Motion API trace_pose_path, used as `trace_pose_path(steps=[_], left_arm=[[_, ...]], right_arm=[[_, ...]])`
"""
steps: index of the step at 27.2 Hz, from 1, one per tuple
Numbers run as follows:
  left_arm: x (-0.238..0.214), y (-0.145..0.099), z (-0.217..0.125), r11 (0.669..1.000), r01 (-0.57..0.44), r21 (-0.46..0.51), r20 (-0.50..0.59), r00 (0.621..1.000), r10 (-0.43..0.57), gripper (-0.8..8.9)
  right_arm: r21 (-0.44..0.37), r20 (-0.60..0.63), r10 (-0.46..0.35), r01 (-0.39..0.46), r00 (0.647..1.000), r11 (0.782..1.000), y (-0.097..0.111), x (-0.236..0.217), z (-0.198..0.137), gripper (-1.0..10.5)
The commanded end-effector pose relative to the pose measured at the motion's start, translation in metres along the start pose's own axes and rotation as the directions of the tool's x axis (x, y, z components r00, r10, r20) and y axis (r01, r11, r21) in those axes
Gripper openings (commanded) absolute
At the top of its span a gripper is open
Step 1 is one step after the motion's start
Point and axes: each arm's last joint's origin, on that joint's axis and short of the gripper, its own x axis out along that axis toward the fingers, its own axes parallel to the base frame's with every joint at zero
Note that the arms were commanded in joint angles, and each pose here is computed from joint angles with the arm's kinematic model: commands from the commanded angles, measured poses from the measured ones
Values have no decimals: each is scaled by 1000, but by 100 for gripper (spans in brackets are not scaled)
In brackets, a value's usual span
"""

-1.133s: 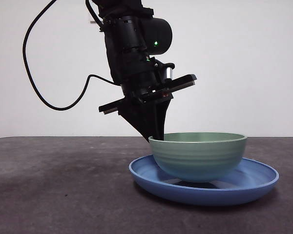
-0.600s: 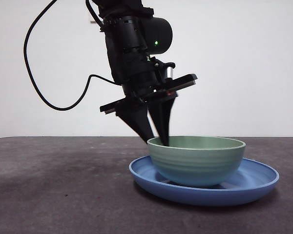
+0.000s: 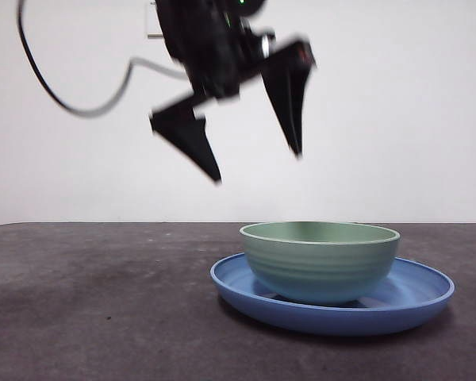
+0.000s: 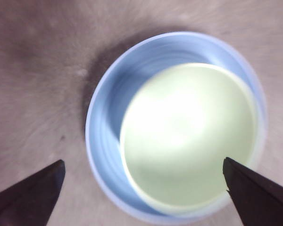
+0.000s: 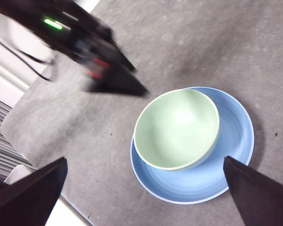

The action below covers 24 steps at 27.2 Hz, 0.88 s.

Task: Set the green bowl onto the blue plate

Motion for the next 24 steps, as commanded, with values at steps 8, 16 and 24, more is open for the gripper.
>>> trace_pose_path(steps=[8, 16, 24], left_arm=[[-126, -11, -48, 990, -1, 140, 132, 991, -18, 657], [-183, -3, -153, 975, -34, 219, 387, 920, -55, 657], [-167, 10, -221, 978, -26, 207, 530, 843, -90, 657]], right_arm=[[-19, 14, 6, -6, 1000, 1000, 3, -2, 4, 626], [-18, 14, 8, -8, 1000, 1000, 3, -2, 4, 626], [-19, 14, 7, -7, 1000, 1000, 3, -2, 4, 626]])
